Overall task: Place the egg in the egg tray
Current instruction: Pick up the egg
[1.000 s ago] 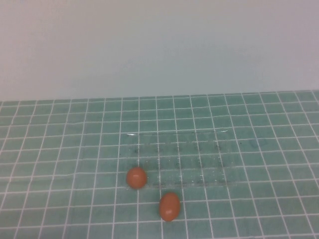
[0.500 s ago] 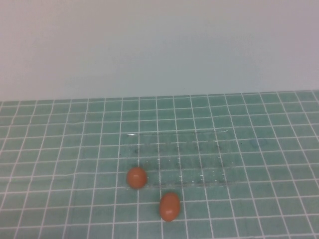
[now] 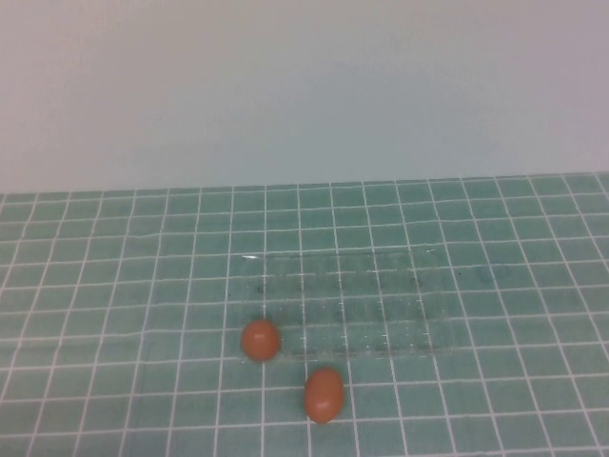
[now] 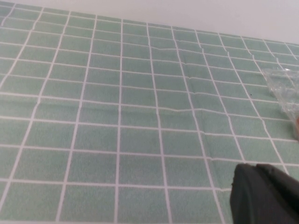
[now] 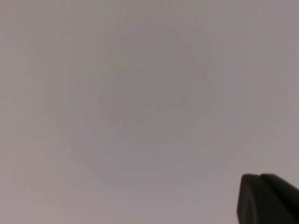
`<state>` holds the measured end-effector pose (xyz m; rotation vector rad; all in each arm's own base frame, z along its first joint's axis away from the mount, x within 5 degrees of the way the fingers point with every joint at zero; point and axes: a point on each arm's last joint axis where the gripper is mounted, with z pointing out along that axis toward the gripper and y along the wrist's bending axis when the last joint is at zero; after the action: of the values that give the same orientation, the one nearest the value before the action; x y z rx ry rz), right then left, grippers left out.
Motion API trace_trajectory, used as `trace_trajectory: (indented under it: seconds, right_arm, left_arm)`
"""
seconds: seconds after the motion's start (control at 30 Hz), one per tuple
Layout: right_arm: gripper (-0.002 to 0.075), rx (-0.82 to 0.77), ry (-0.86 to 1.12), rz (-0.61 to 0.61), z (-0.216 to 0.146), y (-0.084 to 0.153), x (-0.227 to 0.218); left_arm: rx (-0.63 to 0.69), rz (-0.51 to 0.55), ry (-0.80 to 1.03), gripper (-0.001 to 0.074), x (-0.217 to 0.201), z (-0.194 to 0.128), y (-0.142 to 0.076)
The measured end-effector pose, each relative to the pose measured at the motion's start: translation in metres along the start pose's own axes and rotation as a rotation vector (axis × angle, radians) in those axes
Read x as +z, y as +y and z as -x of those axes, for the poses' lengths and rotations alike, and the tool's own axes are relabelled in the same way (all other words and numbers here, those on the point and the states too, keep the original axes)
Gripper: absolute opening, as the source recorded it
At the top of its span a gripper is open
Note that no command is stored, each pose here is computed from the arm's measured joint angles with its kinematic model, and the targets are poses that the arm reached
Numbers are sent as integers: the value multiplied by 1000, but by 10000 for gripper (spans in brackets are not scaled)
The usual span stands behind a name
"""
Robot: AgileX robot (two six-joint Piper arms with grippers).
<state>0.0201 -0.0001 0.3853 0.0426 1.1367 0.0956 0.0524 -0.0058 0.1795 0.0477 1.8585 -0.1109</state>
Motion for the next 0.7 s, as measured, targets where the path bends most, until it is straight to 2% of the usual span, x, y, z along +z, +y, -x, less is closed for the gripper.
trace_trajectory:
  seconds: [0.4,0.5,0.57,0.63,0.7]
  right_arm:
    - [-1,22,-160,68,20,7,9]
    - [-1,-54,-220,238,39,24,21]
    - [-1,-118,-226,451,53,44,32]
    - [-1,-120,-157,622,59,58,47]
    - [-1,-102,-59,694,61,64,65]
  left_arm:
    - [0,0,0,-1,0,0,0]
    - [0,0,0,-1,0,0,0]
    - [0,0,0,-1,0,0,0]
    - [0,0,0,-1,0,0,0]
    - [0,0,0,-1,0,0,0]
